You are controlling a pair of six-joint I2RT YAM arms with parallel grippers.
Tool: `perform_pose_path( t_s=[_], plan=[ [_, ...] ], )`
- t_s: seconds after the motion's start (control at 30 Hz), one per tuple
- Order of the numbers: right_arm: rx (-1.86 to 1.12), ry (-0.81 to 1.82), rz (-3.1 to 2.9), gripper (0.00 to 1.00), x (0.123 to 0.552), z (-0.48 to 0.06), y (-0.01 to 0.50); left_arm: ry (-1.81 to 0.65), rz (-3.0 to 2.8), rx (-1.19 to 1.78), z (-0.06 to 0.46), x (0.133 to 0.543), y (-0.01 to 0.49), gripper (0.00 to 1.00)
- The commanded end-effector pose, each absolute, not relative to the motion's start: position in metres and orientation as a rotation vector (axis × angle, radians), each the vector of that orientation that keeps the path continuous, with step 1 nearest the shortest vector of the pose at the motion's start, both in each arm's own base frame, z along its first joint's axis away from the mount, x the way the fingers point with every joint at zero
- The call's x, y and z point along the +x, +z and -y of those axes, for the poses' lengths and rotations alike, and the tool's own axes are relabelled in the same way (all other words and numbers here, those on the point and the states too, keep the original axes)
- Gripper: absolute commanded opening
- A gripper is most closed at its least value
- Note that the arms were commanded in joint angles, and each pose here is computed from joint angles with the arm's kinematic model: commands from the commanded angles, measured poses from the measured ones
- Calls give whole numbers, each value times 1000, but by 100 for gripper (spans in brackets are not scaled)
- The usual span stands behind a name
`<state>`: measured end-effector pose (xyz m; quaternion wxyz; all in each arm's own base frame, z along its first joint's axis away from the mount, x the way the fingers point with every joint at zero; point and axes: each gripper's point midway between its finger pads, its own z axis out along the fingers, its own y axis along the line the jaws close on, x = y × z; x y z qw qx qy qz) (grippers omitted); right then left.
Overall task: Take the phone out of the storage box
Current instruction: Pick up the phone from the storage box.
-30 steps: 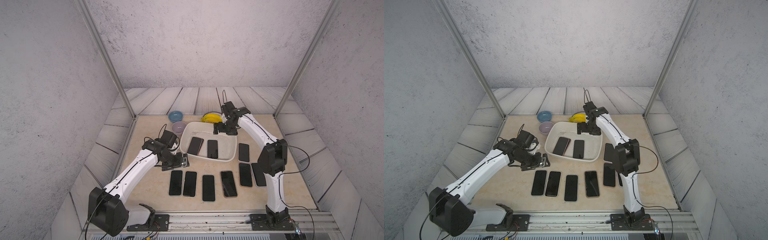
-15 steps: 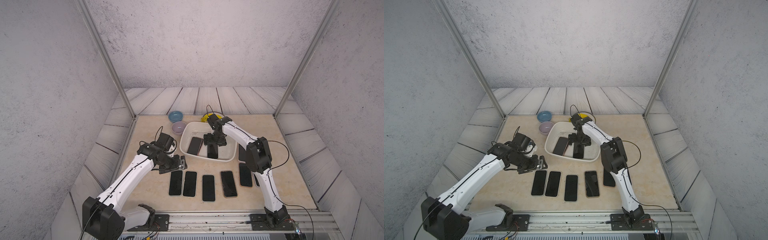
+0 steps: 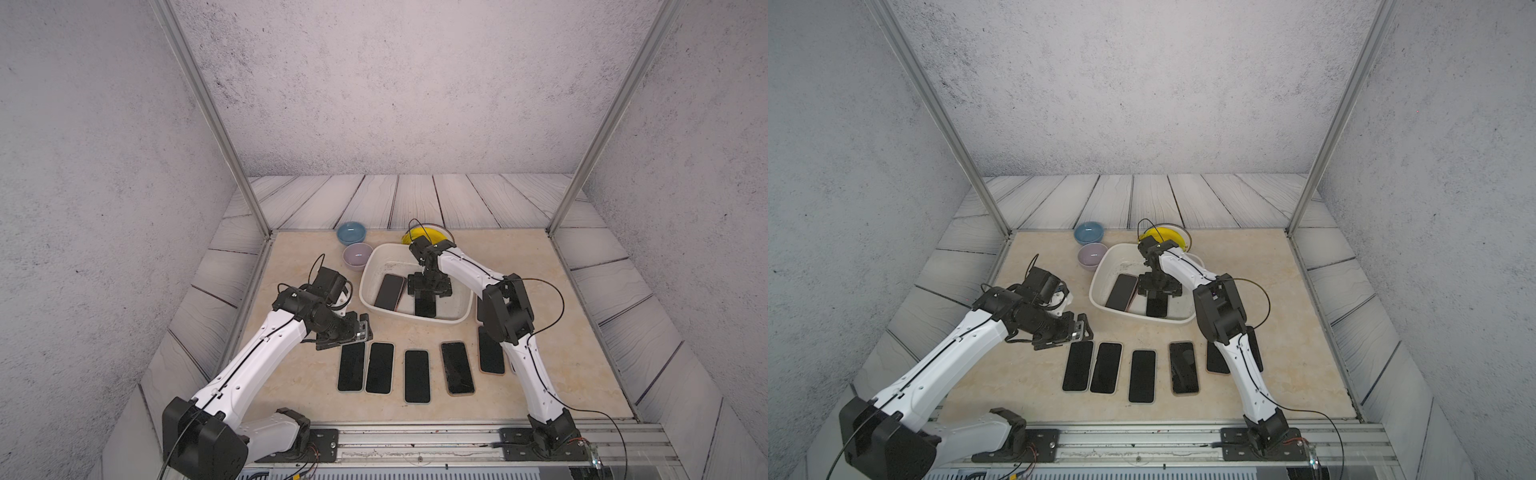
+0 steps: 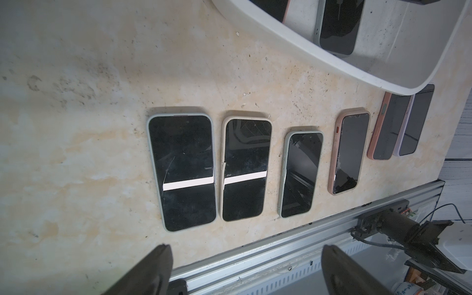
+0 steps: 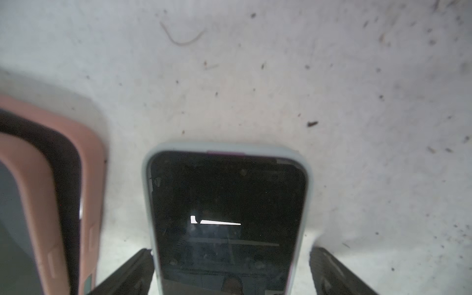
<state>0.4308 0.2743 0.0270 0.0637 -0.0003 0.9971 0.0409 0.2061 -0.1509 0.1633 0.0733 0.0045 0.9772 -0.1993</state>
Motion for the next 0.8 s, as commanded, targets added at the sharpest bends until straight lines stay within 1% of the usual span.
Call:
perform_pose_path(
  t_s=[0.0,0.07,0.13,0.3,0.47,0.63,0.77],
  plan=[
    [9,78,-3059,100,426,-275,3,-563,-2957,23,143,199,160,97],
    [3,72,-3072,99,425,-276,-3,-559,-2958,25,142,198,160,97],
    [4,77,-3098,96,422,-277,-11,-552,-2963,26,141,197,159,97],
    [10,120,-3144,80,410,-279,-22,-551,-2957,27,141,197,159,97],
    [-10,108,-3132,70,407,-275,-15,-562,-2953,21,142,198,158,97],
    [-84,99,-3038,70,422,-274,25,-588,-2949,16,146,202,158,97],
    [-129,121,-2914,70,441,-276,79,-608,-2946,19,150,205,159,97]
  ],
)
